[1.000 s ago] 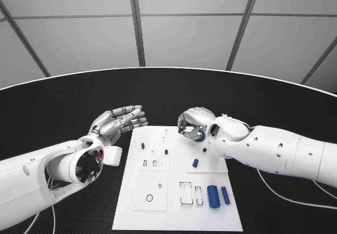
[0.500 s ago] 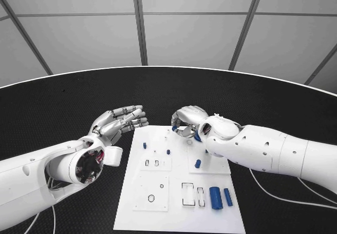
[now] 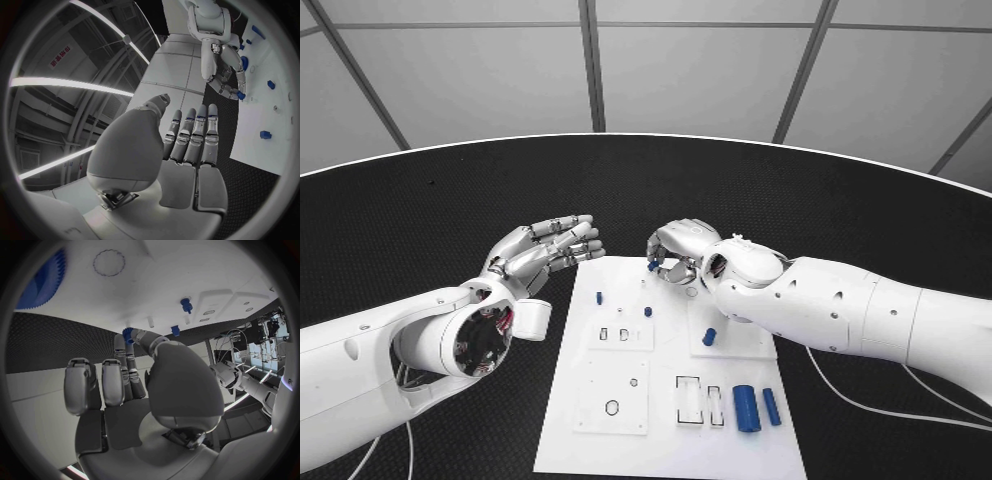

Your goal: Assemble the parts on the task board

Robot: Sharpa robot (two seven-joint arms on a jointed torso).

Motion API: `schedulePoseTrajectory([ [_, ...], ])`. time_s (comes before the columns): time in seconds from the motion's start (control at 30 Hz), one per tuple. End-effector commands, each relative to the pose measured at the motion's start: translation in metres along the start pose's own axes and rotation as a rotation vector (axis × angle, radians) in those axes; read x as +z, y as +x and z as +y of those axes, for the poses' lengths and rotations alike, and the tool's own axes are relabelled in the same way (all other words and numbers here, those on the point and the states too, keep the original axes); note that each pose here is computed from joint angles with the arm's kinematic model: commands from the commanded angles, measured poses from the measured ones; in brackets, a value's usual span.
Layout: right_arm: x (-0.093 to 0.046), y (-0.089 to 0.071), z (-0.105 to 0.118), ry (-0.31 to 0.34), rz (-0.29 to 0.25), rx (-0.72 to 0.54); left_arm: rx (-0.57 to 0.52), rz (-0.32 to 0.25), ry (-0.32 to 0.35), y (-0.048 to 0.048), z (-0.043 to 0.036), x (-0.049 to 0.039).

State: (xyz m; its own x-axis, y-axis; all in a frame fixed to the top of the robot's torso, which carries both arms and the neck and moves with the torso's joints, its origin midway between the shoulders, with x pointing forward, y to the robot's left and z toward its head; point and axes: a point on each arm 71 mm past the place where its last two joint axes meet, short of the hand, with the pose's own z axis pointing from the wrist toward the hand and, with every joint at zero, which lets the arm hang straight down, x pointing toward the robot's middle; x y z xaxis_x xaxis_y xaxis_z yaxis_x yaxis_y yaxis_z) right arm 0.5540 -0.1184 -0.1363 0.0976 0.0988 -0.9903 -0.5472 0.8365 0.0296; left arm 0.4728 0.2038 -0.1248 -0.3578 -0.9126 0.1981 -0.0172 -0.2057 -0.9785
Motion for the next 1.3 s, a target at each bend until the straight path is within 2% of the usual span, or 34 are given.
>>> schedulePoseTrajectory([
  [0.03,0.0006,0.0003,0.0001,0.000,0.002,-0.001,0.000,0.001,0.001,0.0003,-0.0005,0.0001],
  [1.1,0.0083,0.0010,0.0041,0.007,0.008,-0.005,0.002,0.006,0.004,0.0014,-0.0044,0.0001],
  [1.3,0.0095,0.0023,0.0033,0.007,0.036,-0.011,0.001,0.007,0.004,0.0013,-0.0045,0.0003],
])
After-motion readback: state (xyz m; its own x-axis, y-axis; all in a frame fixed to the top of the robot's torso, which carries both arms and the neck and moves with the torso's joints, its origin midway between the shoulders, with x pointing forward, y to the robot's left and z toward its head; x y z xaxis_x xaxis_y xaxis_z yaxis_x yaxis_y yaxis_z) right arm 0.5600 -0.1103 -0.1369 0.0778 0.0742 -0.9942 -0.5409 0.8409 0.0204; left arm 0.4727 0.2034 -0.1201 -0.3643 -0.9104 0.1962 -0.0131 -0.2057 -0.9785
